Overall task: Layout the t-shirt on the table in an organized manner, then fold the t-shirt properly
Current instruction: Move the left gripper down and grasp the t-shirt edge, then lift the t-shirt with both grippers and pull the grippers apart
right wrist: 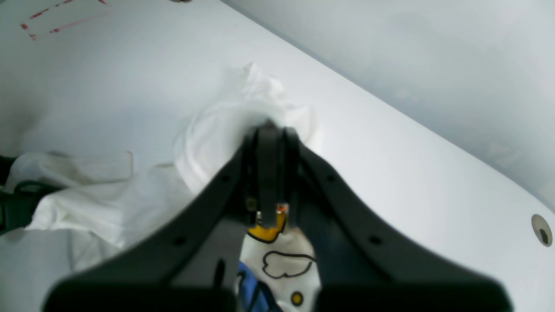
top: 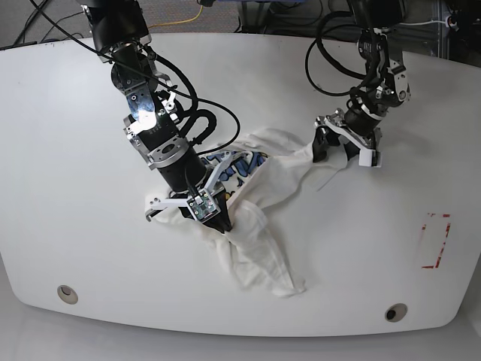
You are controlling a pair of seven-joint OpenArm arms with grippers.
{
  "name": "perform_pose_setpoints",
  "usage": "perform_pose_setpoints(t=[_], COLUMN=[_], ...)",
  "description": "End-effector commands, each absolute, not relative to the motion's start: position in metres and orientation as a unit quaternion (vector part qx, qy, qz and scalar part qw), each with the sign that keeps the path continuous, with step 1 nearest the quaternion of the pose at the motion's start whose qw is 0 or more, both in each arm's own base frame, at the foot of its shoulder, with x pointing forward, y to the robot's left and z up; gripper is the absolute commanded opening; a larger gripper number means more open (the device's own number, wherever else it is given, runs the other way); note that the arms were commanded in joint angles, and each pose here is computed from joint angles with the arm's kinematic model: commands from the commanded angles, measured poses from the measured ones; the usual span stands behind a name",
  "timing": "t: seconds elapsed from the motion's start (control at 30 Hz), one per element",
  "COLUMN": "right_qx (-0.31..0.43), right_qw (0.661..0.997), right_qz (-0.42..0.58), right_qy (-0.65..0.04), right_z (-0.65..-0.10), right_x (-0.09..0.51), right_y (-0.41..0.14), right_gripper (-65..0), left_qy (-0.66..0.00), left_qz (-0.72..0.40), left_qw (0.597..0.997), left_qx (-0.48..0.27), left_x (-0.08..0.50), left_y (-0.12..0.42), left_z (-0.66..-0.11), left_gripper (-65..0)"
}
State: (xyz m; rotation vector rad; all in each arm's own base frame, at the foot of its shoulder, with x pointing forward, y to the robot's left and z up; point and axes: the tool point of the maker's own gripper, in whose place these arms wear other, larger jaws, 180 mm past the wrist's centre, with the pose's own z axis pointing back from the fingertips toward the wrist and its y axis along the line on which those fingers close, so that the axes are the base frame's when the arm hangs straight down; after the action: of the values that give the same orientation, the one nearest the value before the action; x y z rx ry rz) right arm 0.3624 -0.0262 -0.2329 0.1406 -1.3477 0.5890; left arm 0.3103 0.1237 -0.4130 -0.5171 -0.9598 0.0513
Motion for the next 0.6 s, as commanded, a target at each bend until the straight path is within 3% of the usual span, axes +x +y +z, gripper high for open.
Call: perform_pose_setpoints(t=[0.0,0.2,0.57], right_qx=[0.067,0.067,0.044], right_qw=[0.718,0.718,0.713], right_qz=[0.265,0.264,0.235], right_qy=[-0.640,-0.640,-0.659], right_z=[-0.213,-0.212,-0.200], right_x=[0.367,0.367,0.378], right_y=[-0.025,-0.026,-0.051], right_gripper=[-64.7,-64.7,-64.7], left_qy=[-0.445,-0.444,-0.480], left_qz=[0.018,0.021,0.010], left_qw=[0.863,0.864,0.850], left_qx=[-0.241,-0.237,-0.215], left_x=[0.307,0.307,0.322], left_y=[0.123,0.125,0.144], left_z=[-0.417,-0.417,-0.391], left_gripper=[-32.5,-65.0,-65.0])
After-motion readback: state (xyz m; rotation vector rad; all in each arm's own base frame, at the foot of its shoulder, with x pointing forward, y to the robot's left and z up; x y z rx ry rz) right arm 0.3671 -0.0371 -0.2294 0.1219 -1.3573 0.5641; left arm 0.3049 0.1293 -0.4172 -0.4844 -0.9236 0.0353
